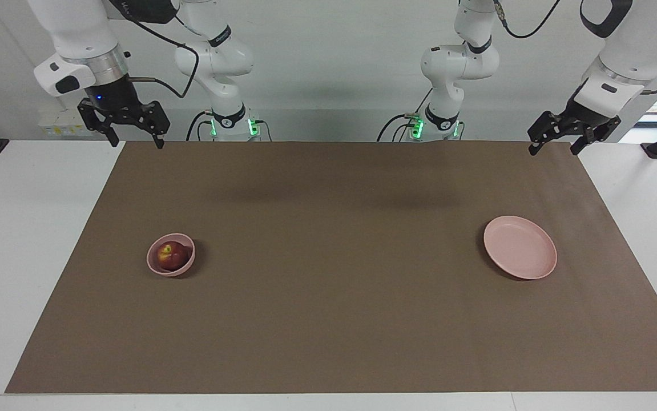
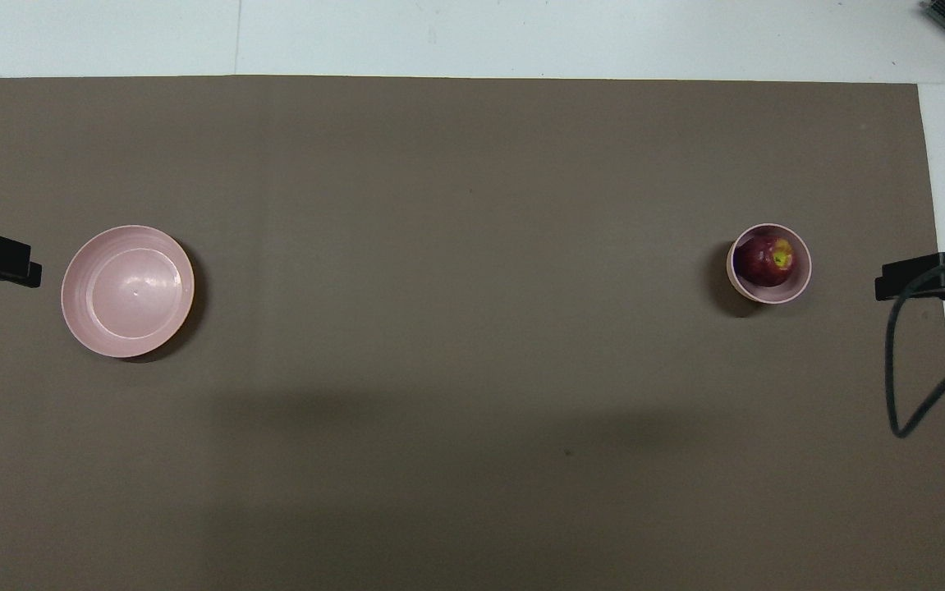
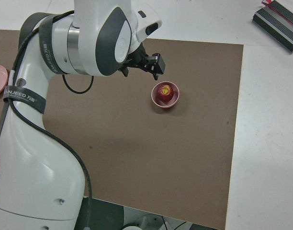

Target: Move apple from plate to bowl

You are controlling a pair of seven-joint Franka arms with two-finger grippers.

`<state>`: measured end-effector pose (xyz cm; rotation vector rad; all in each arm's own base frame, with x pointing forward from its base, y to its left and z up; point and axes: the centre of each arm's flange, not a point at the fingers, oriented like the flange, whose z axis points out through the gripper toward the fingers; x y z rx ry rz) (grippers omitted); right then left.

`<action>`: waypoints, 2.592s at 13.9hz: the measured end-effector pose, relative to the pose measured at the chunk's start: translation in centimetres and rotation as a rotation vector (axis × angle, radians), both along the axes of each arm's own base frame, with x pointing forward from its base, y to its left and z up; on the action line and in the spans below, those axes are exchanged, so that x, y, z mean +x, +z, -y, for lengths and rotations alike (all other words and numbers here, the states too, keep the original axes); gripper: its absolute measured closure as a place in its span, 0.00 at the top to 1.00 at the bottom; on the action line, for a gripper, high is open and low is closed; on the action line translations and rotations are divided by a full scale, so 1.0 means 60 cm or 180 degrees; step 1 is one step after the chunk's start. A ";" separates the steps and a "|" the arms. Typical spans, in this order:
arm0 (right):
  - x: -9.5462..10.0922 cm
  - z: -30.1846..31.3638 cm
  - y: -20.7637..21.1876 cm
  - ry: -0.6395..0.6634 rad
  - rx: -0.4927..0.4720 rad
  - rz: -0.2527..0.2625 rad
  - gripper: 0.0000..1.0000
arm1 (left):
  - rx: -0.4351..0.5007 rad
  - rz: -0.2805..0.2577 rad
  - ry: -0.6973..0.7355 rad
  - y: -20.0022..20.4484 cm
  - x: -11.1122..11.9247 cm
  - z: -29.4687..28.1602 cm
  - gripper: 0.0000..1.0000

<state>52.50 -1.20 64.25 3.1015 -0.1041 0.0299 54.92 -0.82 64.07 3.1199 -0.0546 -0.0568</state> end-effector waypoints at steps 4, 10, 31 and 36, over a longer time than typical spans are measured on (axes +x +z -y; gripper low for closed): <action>-0.040 -0.016 0.033 0.0001 0.0018 -0.0041 1.00 | 0.0000 -0.0001 0.0000 0.000 0.000 0.000 1.00; -0.055 -0.054 0.028 0.0007 0.0093 -0.0061 1.00 | 0.0000 -0.0002 0.0000 0.000 0.000 0.000 1.00; -0.038 -0.005 0.040 0.0087 0.0093 -0.0083 1.00 | 0.0000 -0.0003 0.0000 0.000 0.000 0.000 1.00; -0.037 0.001 0.042 0.0069 0.0093 -0.0047 1.00 | 0.0000 -0.0003 0.0000 0.000 0.000 0.000 1.00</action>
